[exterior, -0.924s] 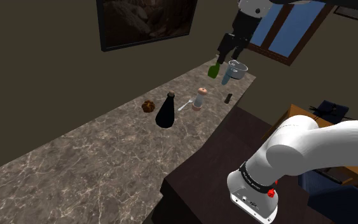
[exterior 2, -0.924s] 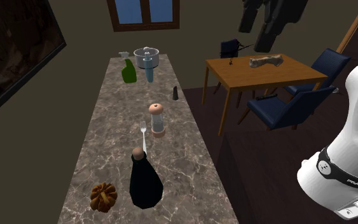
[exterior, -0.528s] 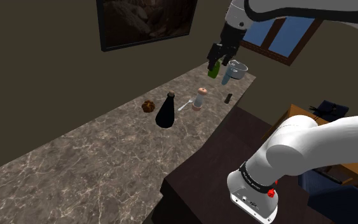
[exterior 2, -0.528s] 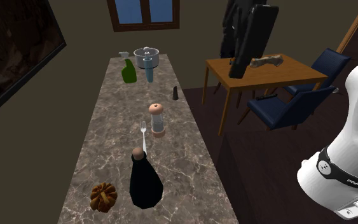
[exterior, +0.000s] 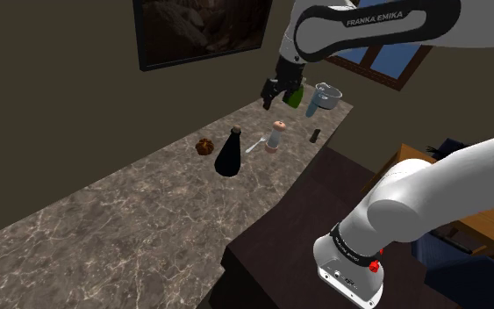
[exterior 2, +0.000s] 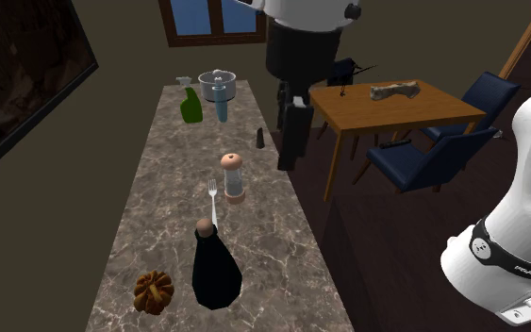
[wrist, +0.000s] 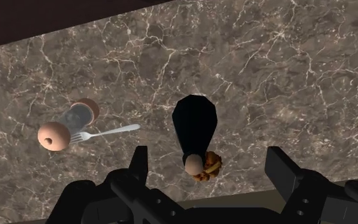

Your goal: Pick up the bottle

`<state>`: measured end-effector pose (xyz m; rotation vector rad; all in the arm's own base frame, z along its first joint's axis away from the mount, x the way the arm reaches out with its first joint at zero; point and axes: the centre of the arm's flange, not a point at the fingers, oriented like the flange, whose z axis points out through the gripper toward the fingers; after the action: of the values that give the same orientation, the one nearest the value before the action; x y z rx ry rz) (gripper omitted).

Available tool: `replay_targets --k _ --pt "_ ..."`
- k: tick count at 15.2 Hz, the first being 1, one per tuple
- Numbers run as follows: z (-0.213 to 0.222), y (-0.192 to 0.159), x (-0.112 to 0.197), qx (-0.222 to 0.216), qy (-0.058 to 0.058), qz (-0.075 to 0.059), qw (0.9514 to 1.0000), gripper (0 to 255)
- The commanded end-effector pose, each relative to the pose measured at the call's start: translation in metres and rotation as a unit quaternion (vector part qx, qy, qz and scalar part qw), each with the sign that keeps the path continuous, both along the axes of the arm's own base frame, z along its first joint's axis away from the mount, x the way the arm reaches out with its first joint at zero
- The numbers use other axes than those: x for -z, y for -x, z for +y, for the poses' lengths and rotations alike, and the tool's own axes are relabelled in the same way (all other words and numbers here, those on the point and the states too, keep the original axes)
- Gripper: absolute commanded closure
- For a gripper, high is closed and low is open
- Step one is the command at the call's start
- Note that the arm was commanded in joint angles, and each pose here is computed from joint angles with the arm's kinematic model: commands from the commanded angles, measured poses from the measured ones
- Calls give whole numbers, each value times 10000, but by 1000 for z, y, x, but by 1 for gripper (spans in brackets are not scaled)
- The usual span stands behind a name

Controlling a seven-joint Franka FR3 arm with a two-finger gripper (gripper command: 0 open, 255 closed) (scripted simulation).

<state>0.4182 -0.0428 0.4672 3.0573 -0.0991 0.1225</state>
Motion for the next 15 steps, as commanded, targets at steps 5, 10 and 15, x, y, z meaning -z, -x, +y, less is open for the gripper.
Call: replay_targets --k 5,10,15 --pt "0 -51 65 2 50 -18 10000 0" --pt "-2 -91 117 4 92 -24 10000 0" --pt "-5 -132 169 5 133 -30 9999 0"
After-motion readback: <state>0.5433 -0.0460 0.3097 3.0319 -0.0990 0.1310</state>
